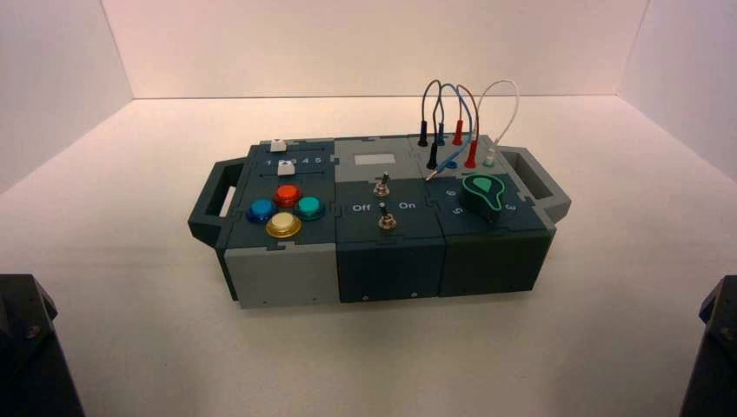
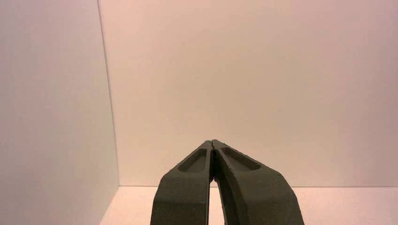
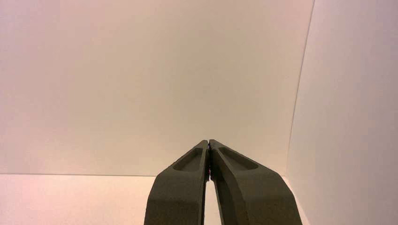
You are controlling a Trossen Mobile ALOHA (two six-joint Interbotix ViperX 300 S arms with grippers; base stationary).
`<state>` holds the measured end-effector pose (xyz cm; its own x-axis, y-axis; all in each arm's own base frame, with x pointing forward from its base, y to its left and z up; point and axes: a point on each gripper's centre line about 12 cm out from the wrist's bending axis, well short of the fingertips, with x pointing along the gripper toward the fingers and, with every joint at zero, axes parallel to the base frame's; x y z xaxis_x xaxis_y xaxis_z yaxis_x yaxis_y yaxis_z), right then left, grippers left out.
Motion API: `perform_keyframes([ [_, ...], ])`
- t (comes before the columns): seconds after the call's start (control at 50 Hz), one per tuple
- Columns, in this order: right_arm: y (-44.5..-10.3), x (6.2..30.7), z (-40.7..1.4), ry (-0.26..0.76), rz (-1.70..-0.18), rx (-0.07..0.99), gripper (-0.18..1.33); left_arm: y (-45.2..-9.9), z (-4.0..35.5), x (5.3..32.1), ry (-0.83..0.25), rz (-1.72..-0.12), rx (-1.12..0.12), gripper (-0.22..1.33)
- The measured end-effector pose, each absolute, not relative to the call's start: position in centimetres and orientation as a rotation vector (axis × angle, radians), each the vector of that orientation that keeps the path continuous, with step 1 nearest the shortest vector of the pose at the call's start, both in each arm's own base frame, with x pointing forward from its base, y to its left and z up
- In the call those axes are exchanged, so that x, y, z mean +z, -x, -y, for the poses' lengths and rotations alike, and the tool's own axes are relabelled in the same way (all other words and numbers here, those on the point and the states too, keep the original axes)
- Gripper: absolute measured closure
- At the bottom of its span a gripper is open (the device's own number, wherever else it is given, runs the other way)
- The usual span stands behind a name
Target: Push the green button with the right gripper.
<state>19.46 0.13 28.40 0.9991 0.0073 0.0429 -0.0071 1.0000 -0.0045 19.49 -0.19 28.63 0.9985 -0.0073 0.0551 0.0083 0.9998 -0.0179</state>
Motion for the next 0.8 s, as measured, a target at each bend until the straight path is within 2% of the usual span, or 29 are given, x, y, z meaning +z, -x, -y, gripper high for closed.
perform_keyframes([
  [0.4, -19.5, 27.7, -0.3, 0.005, -0.017, 0.013, 1.28, -19.5, 0.2, 28.1, 0.019, 0.014, -0.008, 1.27],
  [0.54, -19.7, 27.3, -1.1, 0.007, -0.080, 0.054, 1.28, -19.8, 0.7, 27.7, 0.018, -0.080, -0.031, 1.27],
  [0.66, -20.1, 26.7, -2.7, 0.014, -0.173, 0.132, 1.28, -20.4, 2.0, 27.2, 0.008, -0.219, -0.093, 1.27],
  [0.8, -20.6, 25.5, -5.2, 0.041, -0.294, 0.246, 1.29, -20.9, 4.0, 24.8, -0.055, -0.473, -0.192, 1.27],
])
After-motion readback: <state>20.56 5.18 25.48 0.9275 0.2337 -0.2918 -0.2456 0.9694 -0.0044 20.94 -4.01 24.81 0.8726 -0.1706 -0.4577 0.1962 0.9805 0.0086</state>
